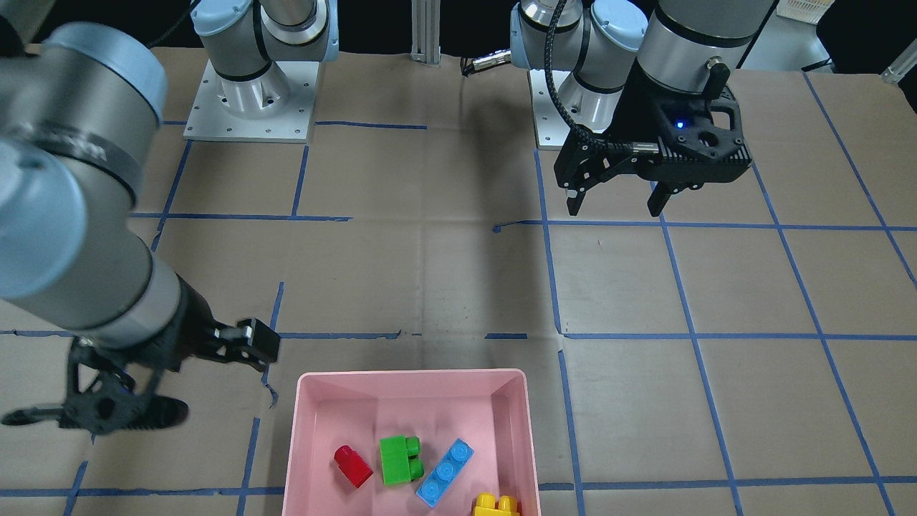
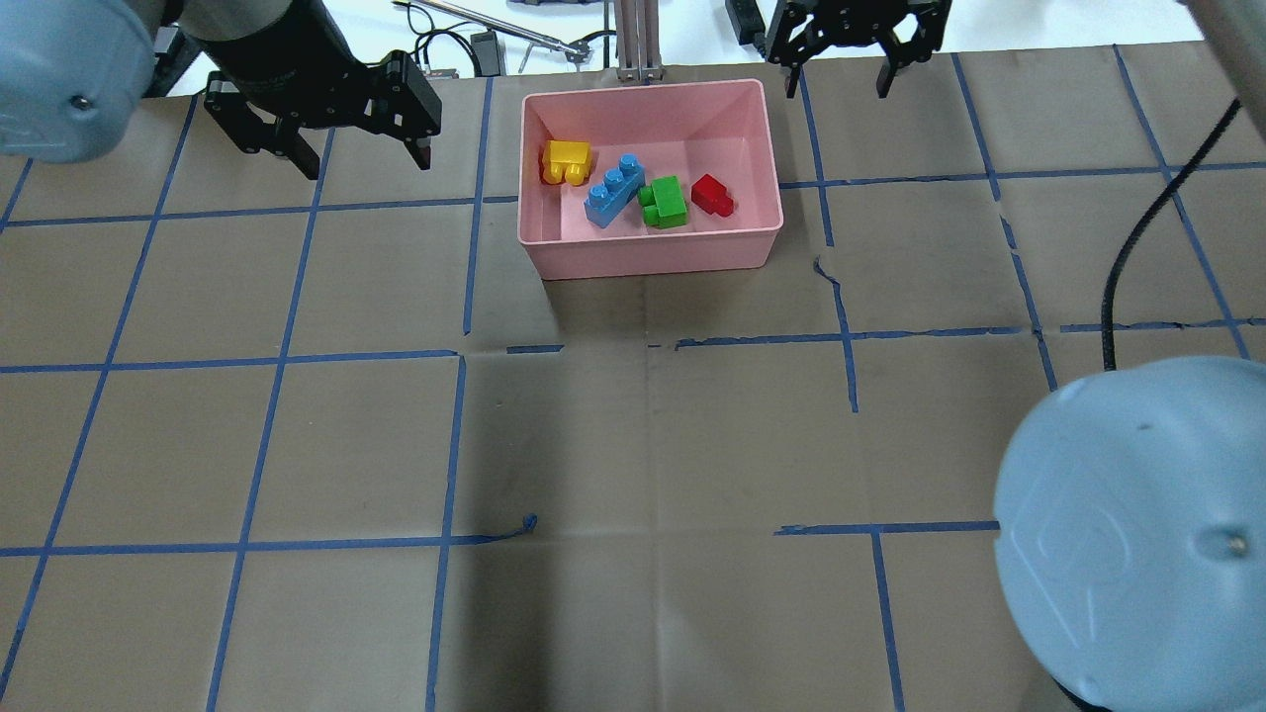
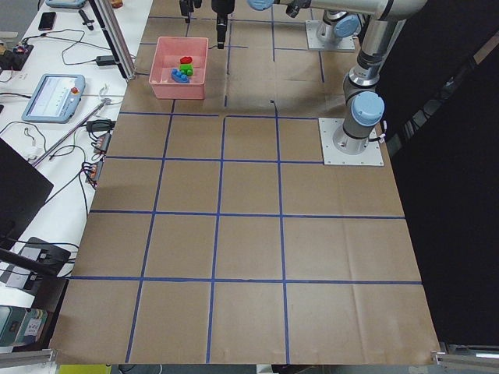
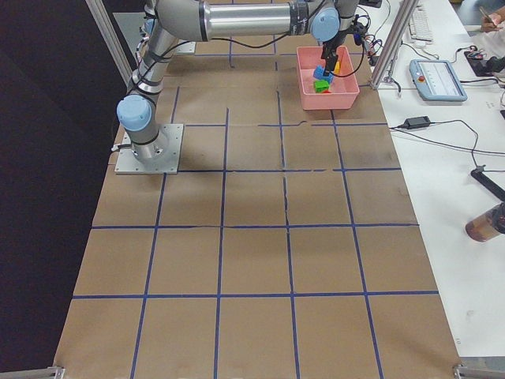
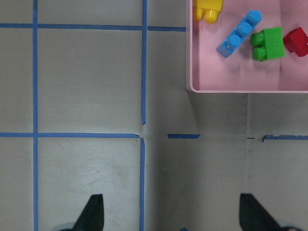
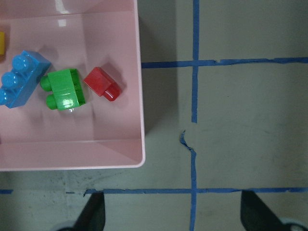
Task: Put all blocks into box
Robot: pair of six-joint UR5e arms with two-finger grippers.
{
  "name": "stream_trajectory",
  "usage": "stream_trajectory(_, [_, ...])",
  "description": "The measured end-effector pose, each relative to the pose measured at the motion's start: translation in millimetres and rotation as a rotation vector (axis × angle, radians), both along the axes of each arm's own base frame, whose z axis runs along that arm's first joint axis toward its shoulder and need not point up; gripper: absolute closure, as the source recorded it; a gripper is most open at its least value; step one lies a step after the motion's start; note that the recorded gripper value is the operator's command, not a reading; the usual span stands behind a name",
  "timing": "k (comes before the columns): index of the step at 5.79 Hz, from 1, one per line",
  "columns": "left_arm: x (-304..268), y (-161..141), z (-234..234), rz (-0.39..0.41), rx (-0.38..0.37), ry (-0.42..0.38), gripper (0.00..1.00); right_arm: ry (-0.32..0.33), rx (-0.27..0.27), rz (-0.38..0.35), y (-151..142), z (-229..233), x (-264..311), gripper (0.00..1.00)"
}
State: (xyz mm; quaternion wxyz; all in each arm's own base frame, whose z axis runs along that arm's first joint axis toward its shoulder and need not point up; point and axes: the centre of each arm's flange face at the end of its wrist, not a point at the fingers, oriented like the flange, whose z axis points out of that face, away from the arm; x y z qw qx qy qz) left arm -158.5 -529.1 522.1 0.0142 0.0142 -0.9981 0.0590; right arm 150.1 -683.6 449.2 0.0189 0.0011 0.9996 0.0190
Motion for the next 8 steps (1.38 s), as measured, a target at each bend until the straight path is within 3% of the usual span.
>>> stream_trajectory(3, [-1, 3, 0, -0.001, 0.001, 0.000, 0.01, 0.070, 0.039, -0.023, 136, 47, -20, 0.01])
stream_trajectory(4, [-1, 4, -1, -0.001, 0.002, 0.000, 0.01, 0.080, 0.048, -0.035, 160, 50, -17, 0.01])
stream_trajectory(8, [0, 6, -1, 0.000, 0.003, -0.001, 0.01, 0.080, 0.054, -0.042, 173, 50, -13, 0.01])
